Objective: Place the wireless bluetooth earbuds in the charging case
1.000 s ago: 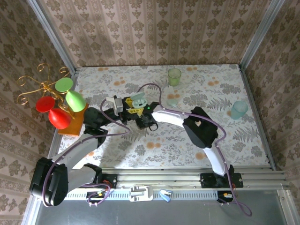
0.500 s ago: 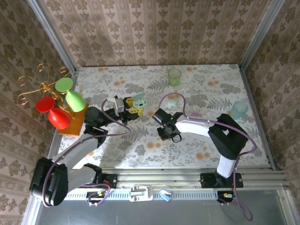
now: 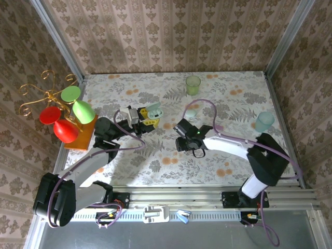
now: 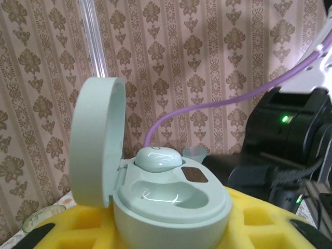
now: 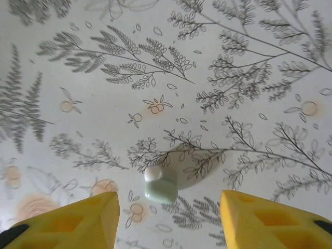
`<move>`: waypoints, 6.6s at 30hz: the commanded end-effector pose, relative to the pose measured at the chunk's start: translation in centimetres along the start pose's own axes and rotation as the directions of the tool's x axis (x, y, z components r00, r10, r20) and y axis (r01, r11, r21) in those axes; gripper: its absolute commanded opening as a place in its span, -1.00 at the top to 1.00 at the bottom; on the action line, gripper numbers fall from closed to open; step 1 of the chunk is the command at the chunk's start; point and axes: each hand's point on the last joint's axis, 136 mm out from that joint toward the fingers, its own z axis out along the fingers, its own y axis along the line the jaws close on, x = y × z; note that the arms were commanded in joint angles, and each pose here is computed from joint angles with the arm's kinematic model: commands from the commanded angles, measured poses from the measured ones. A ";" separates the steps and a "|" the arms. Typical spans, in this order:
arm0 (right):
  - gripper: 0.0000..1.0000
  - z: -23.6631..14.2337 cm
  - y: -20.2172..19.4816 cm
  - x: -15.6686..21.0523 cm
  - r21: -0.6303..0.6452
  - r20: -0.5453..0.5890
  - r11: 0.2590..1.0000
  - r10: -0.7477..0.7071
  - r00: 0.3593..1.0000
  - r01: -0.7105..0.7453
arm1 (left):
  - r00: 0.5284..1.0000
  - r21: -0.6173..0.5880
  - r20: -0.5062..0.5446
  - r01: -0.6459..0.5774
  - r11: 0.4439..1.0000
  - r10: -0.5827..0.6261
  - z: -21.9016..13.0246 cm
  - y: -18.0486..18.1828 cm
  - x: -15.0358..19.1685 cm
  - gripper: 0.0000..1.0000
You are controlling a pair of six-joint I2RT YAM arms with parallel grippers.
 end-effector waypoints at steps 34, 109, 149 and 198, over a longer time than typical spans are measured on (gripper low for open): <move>0.33 4.4 0.6 1.4 -0.174 -0.073 0.905 0.381 0.922 -0.388 | 1.000 -0.007 -0.006 -0.024 1.000 0.024 0.0 0.2 0.3 0.39; 0.54 5.7 1.1 3.1 -0.291 -0.161 0.873 0.359 0.920 -0.391 | 1.000 -0.007 -0.007 -0.025 1.000 0.025 0.0 0.3 0.6 0.39; 0.70 -17.7 8.7 -11.0 -0.429 0.380 0.884 -0.012 0.925 0.187 | 0.976 -0.108 -0.214 -0.055 0.993 0.031 1.1 2.1 10.0 0.39; 0.28 -14.9 12.4 -11.0 -0.342 0.338 0.893 -0.172 0.925 0.291 | 0.979 -0.080 -0.201 -0.059 0.995 0.042 1.2 1.7 9.1 0.39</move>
